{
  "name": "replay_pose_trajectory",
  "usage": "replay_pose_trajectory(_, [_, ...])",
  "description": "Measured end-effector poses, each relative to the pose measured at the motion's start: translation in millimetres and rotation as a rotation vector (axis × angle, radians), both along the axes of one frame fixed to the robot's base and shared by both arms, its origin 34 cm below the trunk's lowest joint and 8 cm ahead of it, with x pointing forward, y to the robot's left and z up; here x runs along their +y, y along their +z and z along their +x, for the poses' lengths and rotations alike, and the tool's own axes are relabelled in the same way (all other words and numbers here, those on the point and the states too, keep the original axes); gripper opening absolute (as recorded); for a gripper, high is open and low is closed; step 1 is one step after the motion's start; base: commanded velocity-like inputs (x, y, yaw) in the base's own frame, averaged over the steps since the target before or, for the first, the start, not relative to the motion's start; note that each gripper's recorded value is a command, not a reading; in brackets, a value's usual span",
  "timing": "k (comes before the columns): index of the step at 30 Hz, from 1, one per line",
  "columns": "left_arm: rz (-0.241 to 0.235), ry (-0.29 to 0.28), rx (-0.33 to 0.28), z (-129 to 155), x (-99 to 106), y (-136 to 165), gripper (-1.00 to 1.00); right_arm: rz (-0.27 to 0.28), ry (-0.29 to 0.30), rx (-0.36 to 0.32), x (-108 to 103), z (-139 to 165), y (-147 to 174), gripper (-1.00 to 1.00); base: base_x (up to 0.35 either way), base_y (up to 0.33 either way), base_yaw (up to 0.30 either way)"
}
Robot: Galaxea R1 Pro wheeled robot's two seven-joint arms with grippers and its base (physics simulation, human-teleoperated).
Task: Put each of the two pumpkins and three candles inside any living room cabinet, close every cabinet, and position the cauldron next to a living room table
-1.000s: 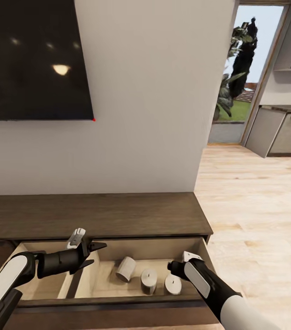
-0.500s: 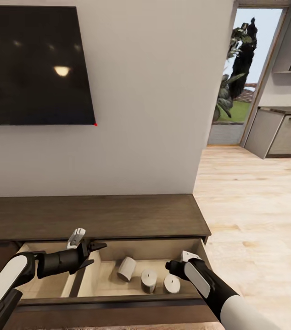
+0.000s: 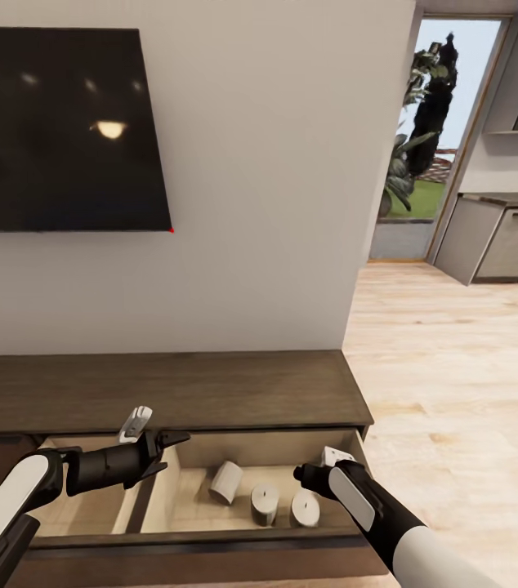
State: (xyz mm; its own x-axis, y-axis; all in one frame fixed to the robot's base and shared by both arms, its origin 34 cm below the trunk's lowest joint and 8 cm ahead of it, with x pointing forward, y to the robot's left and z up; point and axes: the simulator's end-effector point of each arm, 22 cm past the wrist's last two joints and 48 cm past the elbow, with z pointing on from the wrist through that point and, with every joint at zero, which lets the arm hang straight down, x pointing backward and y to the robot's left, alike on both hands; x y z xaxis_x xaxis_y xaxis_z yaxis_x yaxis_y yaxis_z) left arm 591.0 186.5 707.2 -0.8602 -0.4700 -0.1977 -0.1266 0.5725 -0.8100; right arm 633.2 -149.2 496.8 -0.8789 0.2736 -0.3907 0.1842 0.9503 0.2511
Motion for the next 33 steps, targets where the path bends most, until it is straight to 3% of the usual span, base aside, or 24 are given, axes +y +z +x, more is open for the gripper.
replay_pose_trajectory(13, [0.001, 0.000, 0.001, 4, 0, 25, 1.00, -0.001, -0.001, 0.000, -1, 4, 26, 1.00, -0.018, 0.000, 0.000])
replay_pose_trajectory(33, [0.002, 0.000, 0.003, 8, 1, 63, 1.00, -0.001, -0.001, 0.001, -1, 8, 63, 1.00, -0.301, 0.075, 0.000])
